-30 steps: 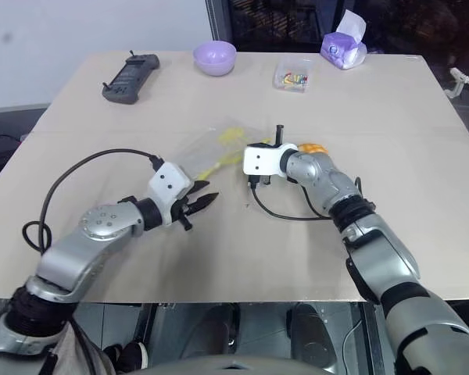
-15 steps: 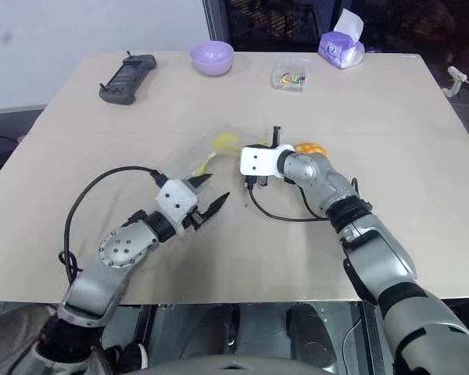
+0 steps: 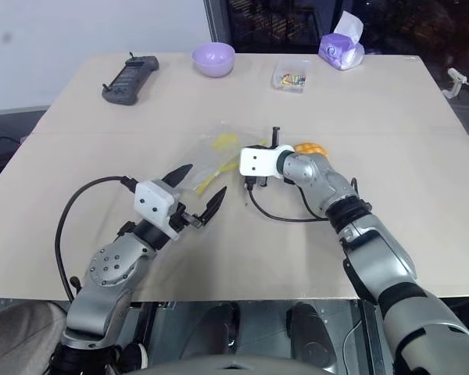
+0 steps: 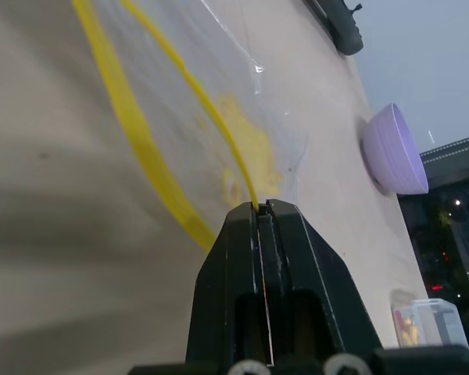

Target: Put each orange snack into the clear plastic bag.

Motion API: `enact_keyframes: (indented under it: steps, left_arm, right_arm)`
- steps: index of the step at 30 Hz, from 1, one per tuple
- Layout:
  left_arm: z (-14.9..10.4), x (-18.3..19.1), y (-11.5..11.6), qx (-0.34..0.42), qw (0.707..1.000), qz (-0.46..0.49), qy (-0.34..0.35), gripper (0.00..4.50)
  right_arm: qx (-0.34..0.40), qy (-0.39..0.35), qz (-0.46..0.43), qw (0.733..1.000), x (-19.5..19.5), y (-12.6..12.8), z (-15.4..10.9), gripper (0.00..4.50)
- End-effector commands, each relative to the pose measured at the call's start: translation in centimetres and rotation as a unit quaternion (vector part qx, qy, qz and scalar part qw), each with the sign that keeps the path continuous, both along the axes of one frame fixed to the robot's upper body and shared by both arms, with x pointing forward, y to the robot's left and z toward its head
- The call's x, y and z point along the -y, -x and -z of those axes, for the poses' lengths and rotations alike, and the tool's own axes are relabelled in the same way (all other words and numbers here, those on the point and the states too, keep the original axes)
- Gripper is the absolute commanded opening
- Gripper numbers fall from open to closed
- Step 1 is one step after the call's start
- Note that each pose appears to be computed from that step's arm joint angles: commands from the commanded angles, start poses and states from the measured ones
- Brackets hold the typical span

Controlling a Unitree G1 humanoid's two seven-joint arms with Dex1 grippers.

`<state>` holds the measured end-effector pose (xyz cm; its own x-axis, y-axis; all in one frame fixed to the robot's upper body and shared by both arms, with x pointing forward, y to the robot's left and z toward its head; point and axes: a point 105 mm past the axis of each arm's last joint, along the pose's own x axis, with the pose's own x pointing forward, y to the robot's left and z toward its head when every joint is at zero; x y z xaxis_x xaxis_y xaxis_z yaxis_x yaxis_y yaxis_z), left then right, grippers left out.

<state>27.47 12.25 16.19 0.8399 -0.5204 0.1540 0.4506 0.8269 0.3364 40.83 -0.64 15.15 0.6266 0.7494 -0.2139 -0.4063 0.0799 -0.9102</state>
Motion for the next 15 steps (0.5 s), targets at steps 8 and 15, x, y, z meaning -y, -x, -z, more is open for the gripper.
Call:
enact_keyframes:
  steps: [8,15]
  left_arm:
    - [1.3,-1.1,-2.0,0.030,0.986,-0.059,-0.154,4.46]
    - [1.3,-1.5,-2.7,0.031,0.984,-0.073,-0.158,4.46]
  right_arm:
    - [0.021,-0.014,-0.014,1.000,-0.7,0.3,-1.8,0.00]
    - [0.023,-0.014,-0.010,1.000,-0.6,0.2,-1.9,0.00]
